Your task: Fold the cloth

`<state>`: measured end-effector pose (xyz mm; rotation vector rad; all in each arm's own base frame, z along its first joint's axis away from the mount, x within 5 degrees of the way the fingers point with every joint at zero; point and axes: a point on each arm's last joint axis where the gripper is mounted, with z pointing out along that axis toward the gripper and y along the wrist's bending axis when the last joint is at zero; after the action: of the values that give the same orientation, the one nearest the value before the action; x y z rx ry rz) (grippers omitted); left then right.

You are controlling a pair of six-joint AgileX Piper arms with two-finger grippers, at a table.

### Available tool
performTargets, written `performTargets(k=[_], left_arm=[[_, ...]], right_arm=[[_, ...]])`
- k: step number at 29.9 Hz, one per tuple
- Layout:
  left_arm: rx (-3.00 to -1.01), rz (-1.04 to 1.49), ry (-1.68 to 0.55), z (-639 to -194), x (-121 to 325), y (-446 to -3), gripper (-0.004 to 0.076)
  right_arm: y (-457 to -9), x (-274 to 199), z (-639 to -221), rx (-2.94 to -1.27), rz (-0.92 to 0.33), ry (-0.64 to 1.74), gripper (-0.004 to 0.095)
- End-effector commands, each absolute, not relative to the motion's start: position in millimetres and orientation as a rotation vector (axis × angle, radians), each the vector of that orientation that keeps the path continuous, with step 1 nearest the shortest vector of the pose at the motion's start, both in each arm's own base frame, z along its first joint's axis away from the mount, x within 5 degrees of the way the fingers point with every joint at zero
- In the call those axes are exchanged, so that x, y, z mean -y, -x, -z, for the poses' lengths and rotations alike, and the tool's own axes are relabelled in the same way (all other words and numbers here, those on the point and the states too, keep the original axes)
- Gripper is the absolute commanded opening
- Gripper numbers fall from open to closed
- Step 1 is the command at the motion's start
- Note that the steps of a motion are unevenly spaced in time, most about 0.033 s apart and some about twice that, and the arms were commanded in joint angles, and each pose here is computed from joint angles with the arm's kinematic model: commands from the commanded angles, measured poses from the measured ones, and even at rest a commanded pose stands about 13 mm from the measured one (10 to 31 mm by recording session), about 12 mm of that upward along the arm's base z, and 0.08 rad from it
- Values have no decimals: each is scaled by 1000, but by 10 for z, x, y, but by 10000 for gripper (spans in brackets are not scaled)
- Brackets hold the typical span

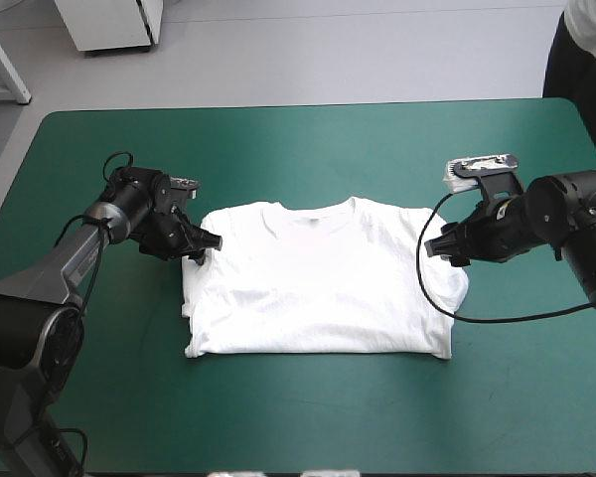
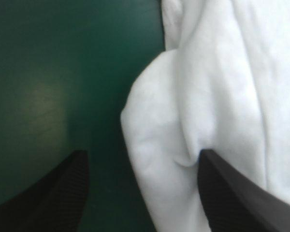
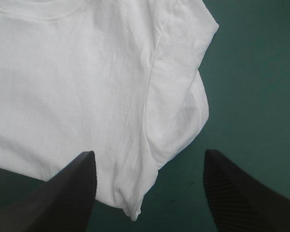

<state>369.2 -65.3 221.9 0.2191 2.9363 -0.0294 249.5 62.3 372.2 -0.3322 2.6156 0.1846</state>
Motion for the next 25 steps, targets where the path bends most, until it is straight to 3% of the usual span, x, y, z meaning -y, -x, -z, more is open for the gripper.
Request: performTargets(k=[1, 9, 14, 25], left_arm=[[-2877, 85, -194, -2383, 688, -3718, 375], [-2905, 126, -185, -2243, 724, -3764, 5], [-2917, 125, -201, -2301, 722, -3746, -10], [-2783, 267, -266, -3006, 1027, -3624, -10]], right_arm=[[-2451, -615, -3887, -2546, -189, 326, 605], [-2441, -607, -3879, -2561, -179, 330, 604], [-2439, -607, -3878, -2564, -179, 330, 588], [-2437, -605, -3876, -2566, -176, 331, 581]])
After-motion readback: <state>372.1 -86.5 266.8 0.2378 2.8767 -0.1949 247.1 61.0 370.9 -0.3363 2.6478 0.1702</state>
